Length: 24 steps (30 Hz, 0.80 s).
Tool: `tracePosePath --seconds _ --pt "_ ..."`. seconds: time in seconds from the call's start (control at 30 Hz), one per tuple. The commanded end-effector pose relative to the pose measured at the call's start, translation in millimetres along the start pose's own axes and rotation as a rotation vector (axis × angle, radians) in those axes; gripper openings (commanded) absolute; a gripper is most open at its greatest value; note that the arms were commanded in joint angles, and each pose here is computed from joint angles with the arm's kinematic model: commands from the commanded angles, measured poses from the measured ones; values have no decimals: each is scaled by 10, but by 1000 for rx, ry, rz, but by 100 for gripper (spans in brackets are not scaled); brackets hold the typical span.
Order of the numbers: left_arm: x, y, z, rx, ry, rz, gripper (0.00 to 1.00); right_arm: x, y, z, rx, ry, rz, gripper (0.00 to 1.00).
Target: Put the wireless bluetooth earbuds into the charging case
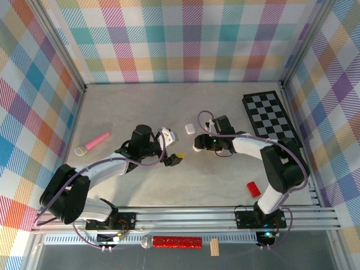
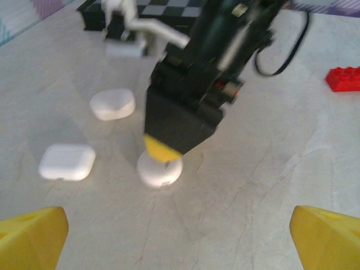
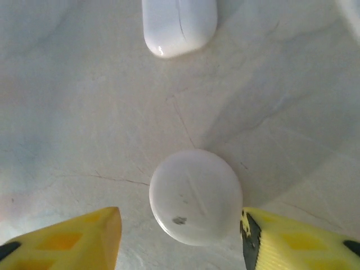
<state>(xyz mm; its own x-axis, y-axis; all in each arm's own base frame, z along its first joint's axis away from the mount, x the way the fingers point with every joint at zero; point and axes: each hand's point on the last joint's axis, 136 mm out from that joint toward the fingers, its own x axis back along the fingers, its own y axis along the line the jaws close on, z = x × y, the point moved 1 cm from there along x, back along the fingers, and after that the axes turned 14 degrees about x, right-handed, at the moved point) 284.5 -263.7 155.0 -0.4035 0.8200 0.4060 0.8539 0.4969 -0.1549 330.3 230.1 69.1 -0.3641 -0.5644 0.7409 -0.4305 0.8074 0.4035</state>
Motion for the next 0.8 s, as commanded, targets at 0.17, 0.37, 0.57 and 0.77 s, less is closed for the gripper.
tracePosePath --seconds 0.17,0.37,0.57,0.77 --pt "652 928 -166 185 -201 -541 100 882 -272 -569 242 -253 321 86" --pt "1261 1425 167 342 -320 -836 100 1485 -859 -709 386 -428 626 99" --pt "1451 1764 564 419 -318 -958 100 1632 -1461 -515 304 -531 708 99" --pt "1385 2020 822 456 -326 -1009 100 1396 -1716 -383 231 -544 618 99"
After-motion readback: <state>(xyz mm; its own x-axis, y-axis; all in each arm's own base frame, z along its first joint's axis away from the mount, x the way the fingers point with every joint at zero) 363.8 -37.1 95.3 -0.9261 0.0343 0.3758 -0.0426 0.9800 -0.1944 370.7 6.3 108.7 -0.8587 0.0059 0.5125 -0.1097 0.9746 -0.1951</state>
